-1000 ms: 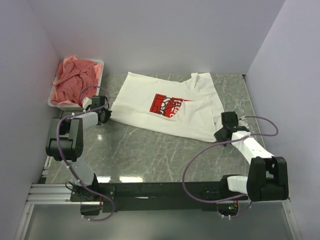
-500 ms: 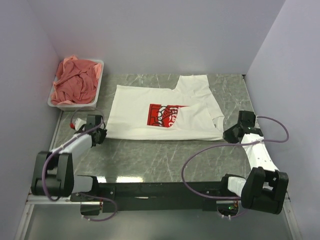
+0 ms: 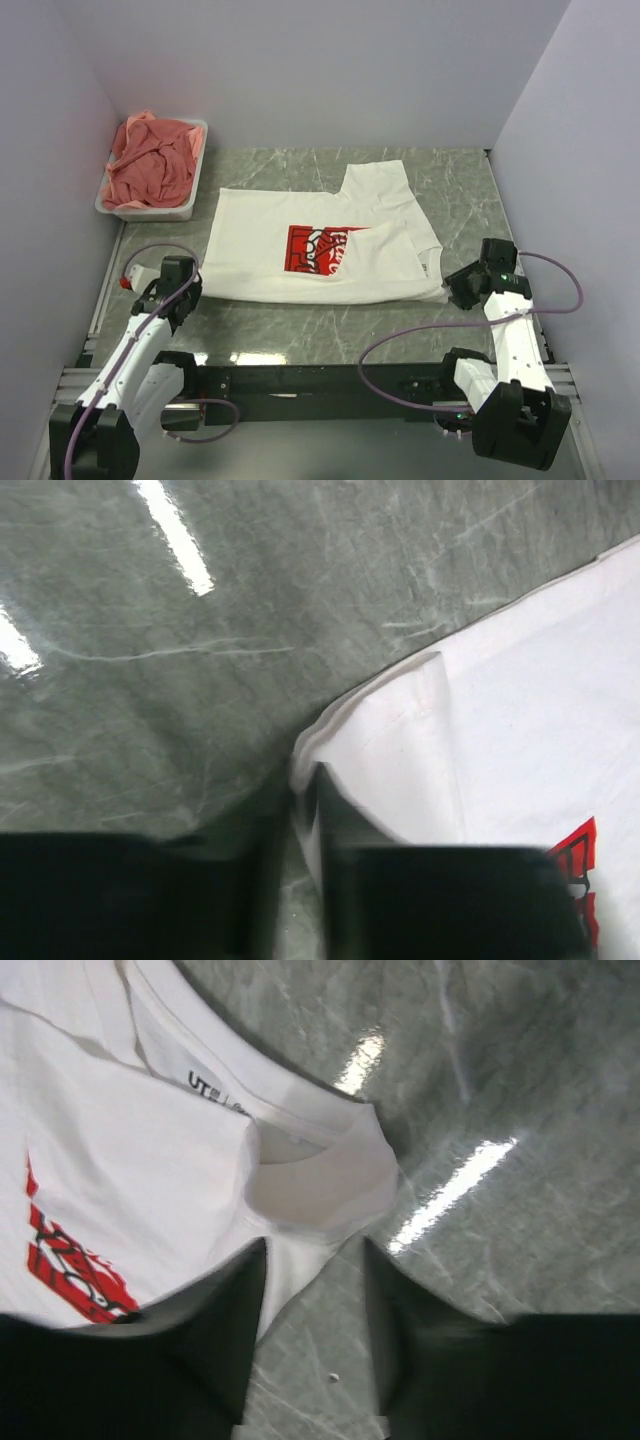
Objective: Fold and stack the t-shirts
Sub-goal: Fold the tshirt
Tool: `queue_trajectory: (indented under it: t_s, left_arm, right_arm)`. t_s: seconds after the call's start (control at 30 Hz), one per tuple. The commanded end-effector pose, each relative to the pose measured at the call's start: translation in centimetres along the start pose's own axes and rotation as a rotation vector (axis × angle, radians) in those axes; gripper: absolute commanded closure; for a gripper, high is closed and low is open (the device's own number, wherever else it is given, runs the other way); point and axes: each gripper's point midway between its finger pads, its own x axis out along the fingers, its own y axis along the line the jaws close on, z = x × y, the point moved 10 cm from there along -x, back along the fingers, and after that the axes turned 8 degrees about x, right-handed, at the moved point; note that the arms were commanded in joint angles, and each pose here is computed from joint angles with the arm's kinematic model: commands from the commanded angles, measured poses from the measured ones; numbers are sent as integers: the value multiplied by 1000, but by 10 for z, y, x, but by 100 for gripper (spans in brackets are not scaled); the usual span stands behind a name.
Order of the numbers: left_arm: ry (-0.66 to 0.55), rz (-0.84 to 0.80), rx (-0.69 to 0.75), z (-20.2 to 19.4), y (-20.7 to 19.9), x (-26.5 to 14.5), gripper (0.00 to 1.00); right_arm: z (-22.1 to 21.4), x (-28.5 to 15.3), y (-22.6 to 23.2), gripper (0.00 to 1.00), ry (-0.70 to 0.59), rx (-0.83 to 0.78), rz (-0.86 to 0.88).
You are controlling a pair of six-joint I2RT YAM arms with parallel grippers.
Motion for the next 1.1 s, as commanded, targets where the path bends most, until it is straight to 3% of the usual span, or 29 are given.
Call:
queue_trajectory:
  t_s: [0.0, 0.07, 0.2, 0.37, 0.6, 0.77, 1.07]
  left_arm:
    - [-34, 45, 0, 1, 12, -3, 71]
    - [-52, 14, 8, 7, 8, -11, 48]
    - [-117, -84, 43, 28, -12, -31, 37]
    - [-161, -201, 158, 58, -68, -48, 41]
    - [-202, -147, 317, 69, -162, -28, 47]
    - [-247, -71, 421, 75, -223, 17, 55]
    - [-301, 36, 606, 70, -304, 103, 57]
  right_arm:
    - [4, -8, -4, 45, -32, -17, -27]
    - [7, -16, -1, 33, -54, -52, -19]
    - [12, -31, 19, 25, -57, -133, 151]
    - [9, -50, 76, 21, -89, -329, 354]
    - [13, -33, 164, 23, -102, -499, 457]
    - [32, -3, 223, 27, -139, -576, 456]
    - [49, 41, 282, 30, -158, -642, 445]
